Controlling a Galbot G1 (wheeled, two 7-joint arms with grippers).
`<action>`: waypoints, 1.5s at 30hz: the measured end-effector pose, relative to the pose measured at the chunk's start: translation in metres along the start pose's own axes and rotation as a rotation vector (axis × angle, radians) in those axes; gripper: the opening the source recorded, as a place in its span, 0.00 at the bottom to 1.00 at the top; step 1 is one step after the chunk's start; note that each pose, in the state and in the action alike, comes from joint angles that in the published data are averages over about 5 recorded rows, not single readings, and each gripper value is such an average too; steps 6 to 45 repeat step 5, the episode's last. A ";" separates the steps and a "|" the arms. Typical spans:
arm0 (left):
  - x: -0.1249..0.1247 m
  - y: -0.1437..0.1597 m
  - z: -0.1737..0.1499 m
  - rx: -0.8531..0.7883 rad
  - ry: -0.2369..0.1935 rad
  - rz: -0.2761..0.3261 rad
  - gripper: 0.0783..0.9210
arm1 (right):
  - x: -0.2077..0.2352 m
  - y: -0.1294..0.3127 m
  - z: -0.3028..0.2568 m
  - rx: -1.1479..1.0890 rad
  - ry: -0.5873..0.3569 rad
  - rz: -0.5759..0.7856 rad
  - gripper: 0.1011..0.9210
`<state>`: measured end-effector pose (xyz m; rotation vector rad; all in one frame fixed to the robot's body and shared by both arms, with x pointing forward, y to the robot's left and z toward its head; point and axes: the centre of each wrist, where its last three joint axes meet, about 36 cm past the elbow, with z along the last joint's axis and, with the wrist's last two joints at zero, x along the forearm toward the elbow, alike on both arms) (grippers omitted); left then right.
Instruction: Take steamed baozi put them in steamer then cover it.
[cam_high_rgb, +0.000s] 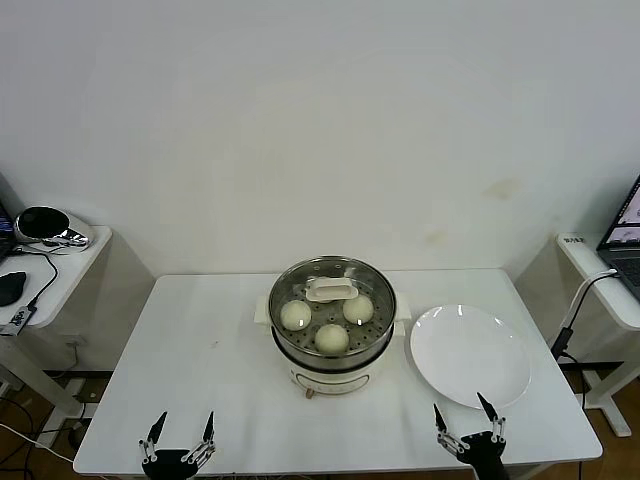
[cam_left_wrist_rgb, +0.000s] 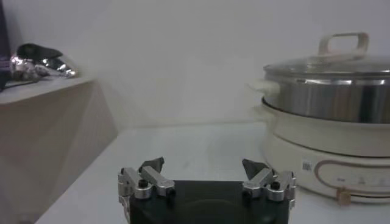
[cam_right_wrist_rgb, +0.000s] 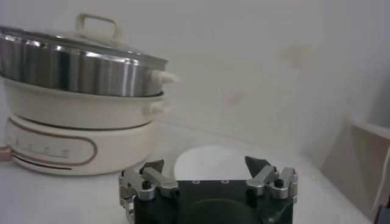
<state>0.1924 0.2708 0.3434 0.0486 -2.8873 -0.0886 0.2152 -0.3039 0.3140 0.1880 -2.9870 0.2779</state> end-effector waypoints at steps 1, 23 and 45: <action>0.000 0.001 0.001 0.000 0.003 -0.001 0.88 | 0.001 0.000 0.000 0.000 0.001 0.000 0.88; 0.002 0.005 0.005 -0.001 0.012 -0.001 0.88 | 0.003 0.001 0.000 0.001 0.006 0.000 0.88; 0.002 0.005 0.005 -0.001 0.012 -0.001 0.88 | 0.003 0.001 0.000 0.001 0.006 0.000 0.88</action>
